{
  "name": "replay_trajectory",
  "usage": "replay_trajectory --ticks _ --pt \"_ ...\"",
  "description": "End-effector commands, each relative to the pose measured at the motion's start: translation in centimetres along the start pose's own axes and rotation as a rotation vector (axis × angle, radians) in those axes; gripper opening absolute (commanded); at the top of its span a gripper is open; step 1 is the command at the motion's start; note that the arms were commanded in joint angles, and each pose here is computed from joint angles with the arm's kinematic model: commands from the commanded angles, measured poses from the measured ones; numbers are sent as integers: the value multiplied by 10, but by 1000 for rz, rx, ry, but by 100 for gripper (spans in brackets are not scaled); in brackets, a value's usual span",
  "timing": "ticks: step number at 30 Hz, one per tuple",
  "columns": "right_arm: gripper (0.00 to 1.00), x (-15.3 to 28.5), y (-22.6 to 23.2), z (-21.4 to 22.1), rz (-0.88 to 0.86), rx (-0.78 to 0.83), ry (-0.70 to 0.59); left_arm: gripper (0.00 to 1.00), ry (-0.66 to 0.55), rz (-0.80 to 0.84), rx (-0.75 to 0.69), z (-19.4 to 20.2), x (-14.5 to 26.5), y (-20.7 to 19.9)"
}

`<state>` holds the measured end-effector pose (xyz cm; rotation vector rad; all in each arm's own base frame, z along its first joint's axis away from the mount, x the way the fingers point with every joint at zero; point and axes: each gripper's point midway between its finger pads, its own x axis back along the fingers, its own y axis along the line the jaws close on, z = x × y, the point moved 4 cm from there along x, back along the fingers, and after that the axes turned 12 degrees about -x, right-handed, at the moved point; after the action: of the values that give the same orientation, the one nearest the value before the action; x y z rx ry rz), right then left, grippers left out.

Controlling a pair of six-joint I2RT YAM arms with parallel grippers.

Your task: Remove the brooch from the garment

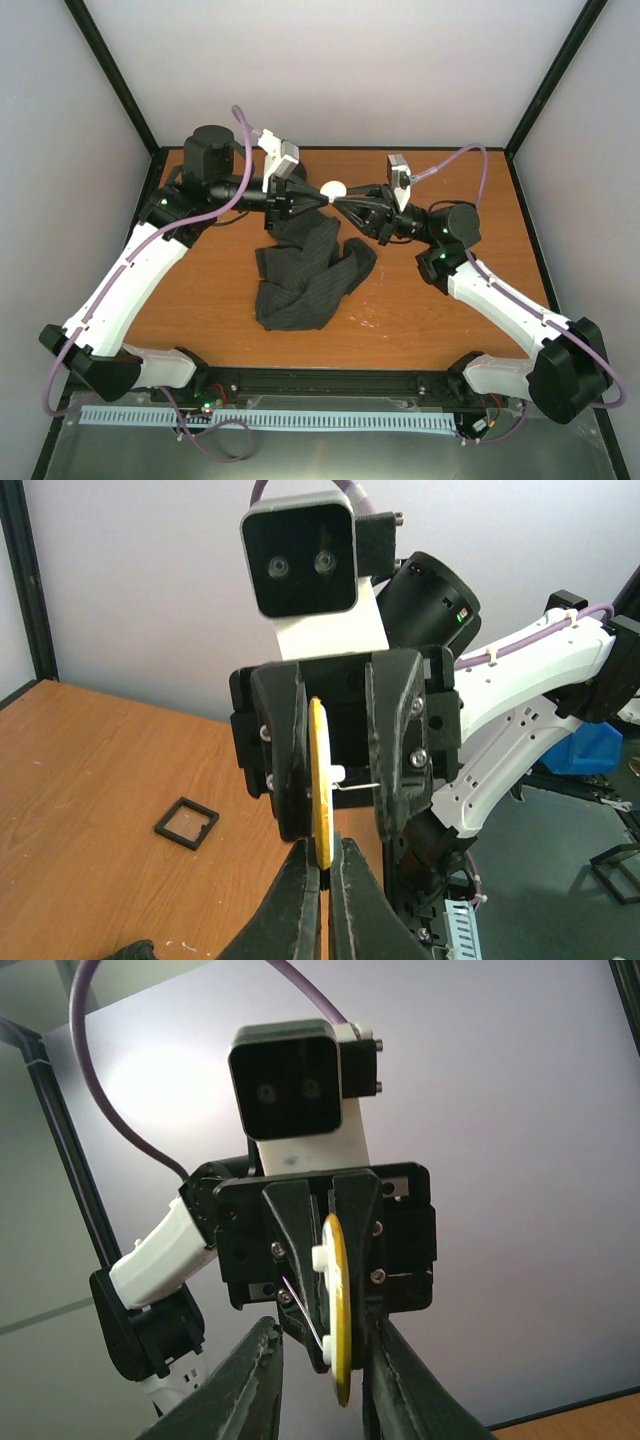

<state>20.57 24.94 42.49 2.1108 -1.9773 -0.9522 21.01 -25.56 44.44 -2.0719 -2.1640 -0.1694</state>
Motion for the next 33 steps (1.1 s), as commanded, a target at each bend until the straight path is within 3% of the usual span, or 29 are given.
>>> replay_trajectory --ticks 1,17,24,33 --pt "24 -8 2 -4 -4 5 -16 1 -37 -12 -33 -19 4 -2" --pt "22 -6 12 -5 -77 1 -70 1 -39 -16 -35 -19 5 -3" --pt "12 -10 8 -9 -64 -19 -75 1 -40 -17 -44 -20 6 -4" --pt "10 -10 0 -10 -28 -44 -101 1 -30 -35 -80 -18 6 -3"
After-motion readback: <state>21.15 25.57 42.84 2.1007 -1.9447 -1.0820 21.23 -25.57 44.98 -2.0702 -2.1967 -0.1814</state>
